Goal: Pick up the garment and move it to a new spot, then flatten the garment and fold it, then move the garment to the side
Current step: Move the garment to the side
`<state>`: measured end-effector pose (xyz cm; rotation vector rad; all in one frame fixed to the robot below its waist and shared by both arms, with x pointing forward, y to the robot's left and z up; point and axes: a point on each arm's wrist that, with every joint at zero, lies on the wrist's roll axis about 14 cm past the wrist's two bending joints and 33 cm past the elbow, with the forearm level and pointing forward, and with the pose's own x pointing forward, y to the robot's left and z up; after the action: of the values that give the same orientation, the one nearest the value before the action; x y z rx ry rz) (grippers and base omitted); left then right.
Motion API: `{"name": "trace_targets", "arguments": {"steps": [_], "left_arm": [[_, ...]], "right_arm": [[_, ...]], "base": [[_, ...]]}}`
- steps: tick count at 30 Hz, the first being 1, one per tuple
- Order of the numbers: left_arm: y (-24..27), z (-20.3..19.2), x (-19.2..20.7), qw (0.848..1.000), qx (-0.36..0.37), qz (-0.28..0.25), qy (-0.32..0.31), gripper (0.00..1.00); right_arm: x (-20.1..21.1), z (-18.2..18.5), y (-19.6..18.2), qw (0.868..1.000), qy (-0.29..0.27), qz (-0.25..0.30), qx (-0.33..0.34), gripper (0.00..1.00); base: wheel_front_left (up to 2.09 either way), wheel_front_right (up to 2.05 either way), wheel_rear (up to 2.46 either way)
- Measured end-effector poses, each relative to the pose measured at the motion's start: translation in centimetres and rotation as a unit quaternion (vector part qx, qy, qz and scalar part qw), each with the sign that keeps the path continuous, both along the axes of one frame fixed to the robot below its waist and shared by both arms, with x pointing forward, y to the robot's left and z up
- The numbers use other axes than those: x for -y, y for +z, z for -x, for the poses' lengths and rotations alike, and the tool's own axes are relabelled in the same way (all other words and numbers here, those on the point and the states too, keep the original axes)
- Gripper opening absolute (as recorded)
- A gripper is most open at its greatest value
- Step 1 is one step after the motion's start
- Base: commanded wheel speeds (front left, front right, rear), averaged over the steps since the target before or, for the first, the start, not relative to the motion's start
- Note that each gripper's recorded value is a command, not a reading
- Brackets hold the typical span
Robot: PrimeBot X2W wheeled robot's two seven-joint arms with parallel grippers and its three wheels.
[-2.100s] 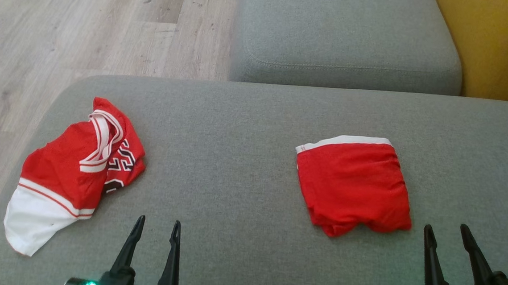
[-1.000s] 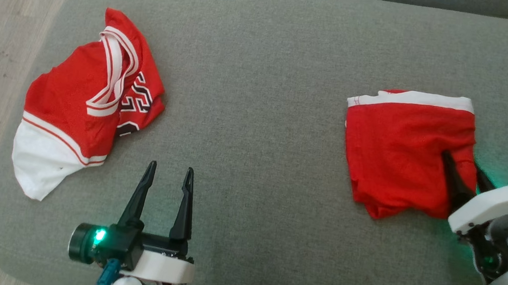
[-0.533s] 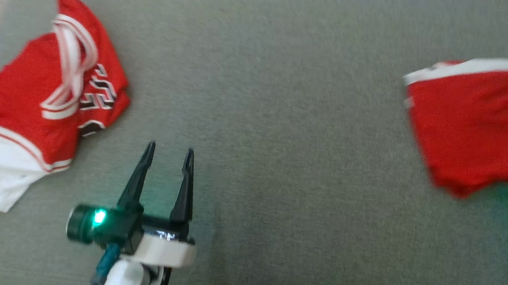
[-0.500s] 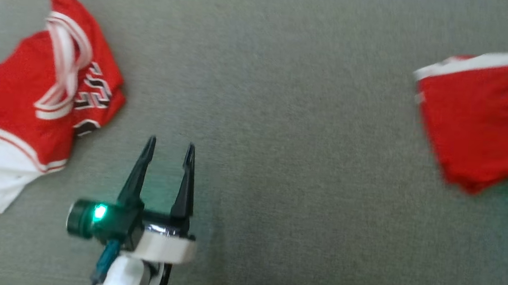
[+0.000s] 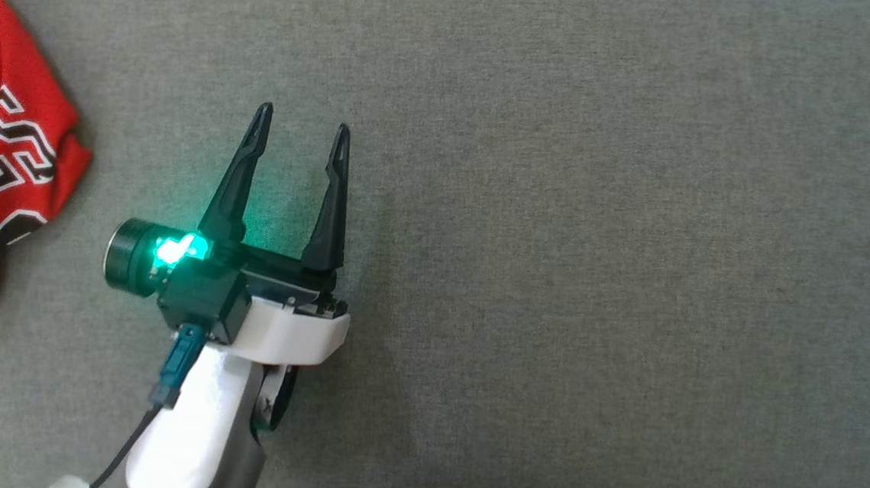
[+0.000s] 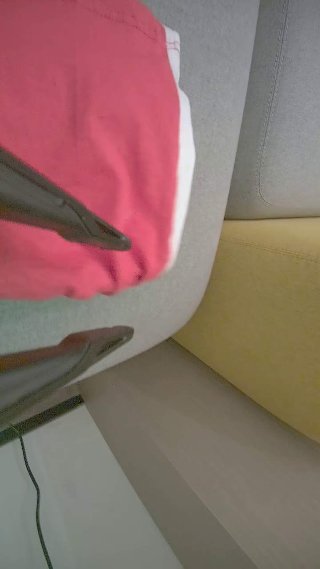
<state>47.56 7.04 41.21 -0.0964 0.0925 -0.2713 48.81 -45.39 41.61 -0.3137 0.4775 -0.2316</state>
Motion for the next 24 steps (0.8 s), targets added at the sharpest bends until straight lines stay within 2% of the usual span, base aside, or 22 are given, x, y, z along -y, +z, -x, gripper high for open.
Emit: {"name": "trace_targets", "arguments": {"steps": [3,5,10,13,14,15,19,24], "left_arm": [[0.7,-0.3,0.3,1.000,0.010,0.002,-0.003,1.00],[1.1,0.0,0.2,1.000,0.011,0.003,-0.001,1.00],[3.3,1.6,-0.8,1.000,0.022,0.002,0.013,1.00],[3.4,4.0,-1.7,1.000,0.010,-0.004,0.025,1.00],[3.4,5.6,-2.5,0.999,0.002,-0.007,0.037,1.00],[3.5,6.4,-2.8,0.999,-0.001,-0.008,0.042,1.00],[4.9,8.7,-4.2,0.998,0.008,0.000,0.068,1.00],[7.1,11.0,-6.4,0.993,0.037,0.001,0.110,1.00]], "right_arm": [[0.5,-0.8,2.1,0.999,0.014,0.042,0.018,1.00],[-1.1,-1.8,2.8,0.998,0.033,0.044,0.040,1.00],[-10.9,-2.5,1.1,0.991,0.098,-0.043,0.080,1.00],[-16.2,-0.3,0.2,0.984,0.124,-0.095,0.087,1.00],[-19.5,1.3,0.5,0.976,0.143,-0.124,0.104,1.00],[-21.2,2.1,1.0,0.972,0.151,-0.139,0.115,1.00],[-25.6,5.7,3.5,0.954,0.162,-0.185,0.169,1.00],[-30.4,10.9,4.7,0.940,0.192,-0.210,0.190,1.00]], "base": [[0.00,0.00,0.00],[0.00,0.00,0.00],[0.00,0.00,0.00],[0.00,0.00,0.00],[0.00,0.00,0.00],[0.00,0.00,0.00],[0.00,0.00,0.00],[0.00,0.00,0.00]]}}
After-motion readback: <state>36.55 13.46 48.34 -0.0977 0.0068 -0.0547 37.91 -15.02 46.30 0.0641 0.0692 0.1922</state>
